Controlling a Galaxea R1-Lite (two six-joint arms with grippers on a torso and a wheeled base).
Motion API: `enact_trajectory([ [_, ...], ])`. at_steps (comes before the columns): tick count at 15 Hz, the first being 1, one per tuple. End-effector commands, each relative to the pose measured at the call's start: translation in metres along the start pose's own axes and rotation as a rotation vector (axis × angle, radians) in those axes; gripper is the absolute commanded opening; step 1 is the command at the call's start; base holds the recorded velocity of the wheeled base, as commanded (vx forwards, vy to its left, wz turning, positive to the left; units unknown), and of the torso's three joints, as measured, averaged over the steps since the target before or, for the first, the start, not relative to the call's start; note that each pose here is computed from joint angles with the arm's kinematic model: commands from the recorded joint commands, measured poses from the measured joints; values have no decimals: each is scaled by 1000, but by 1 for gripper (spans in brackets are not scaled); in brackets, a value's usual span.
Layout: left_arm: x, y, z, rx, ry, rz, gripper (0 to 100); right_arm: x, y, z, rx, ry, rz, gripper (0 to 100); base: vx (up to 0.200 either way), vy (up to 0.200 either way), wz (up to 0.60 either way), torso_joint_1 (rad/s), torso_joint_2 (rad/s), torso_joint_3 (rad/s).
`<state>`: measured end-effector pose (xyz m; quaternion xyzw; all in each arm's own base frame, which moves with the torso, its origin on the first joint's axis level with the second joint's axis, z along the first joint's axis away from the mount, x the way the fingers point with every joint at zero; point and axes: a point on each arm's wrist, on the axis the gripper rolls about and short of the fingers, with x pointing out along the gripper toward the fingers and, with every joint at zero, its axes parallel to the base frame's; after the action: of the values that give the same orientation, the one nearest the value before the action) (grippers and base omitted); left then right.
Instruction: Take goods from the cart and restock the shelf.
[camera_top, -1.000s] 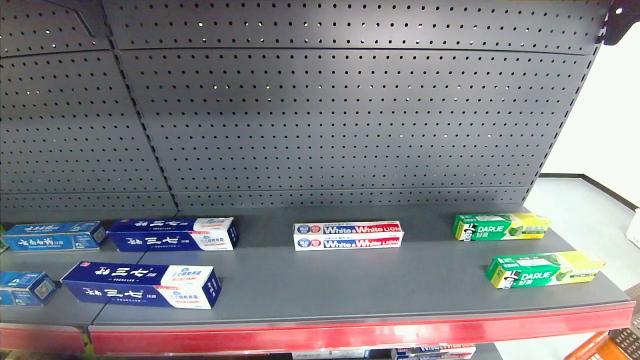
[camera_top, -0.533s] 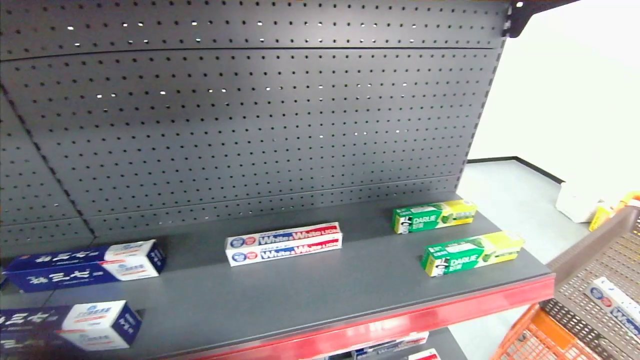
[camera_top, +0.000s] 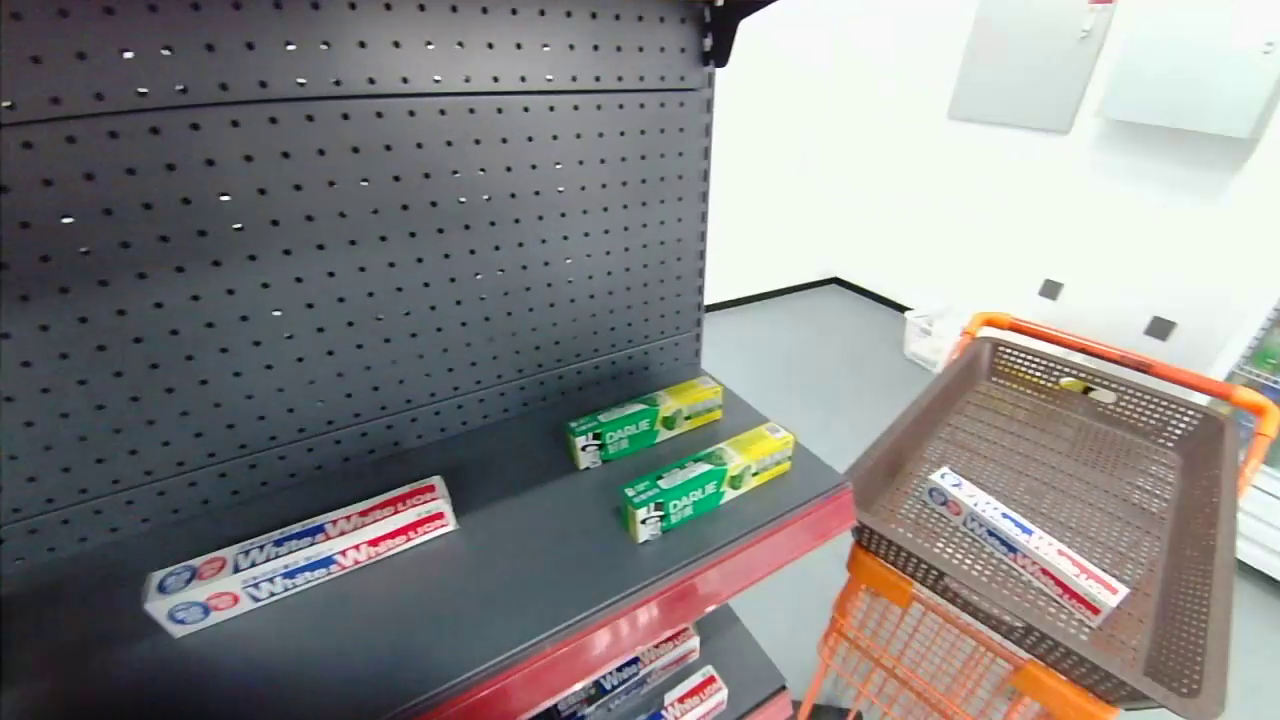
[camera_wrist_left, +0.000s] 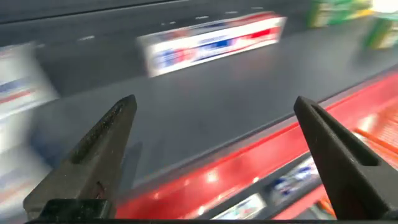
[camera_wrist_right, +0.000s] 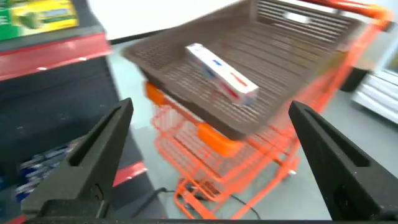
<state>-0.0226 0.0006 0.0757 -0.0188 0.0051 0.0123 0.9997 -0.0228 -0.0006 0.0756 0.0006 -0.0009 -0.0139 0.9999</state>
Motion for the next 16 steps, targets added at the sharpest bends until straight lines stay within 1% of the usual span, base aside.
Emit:
enact_trajectory([
  [1,0,0,0,-1,2,0,100,0,0,0,0,0,2,100,0,0,-600,-2,2,-2],
  [4,0,0,0,1,-5,6,100,0,0,0,0,0,-1,100,0,0,-600,2,4,5],
  [13,0,0,0,-1,-5,5,100,0,0,0,-4,2,0,100,0,0,0,0,0,0],
  [14,0,0,0,-1,-5,5,100,3,0,1,-3,49,11,100,0,0,0,0,0,0],
  [15,0,0,0,-1,-5,6,100,6,0,22,7,62,35,100,0,0,0,0,0,0],
  [16,0,0,0,-1,-5,5,100,24,1,89,7,88,55,100,0,0,0,0,0,0],
])
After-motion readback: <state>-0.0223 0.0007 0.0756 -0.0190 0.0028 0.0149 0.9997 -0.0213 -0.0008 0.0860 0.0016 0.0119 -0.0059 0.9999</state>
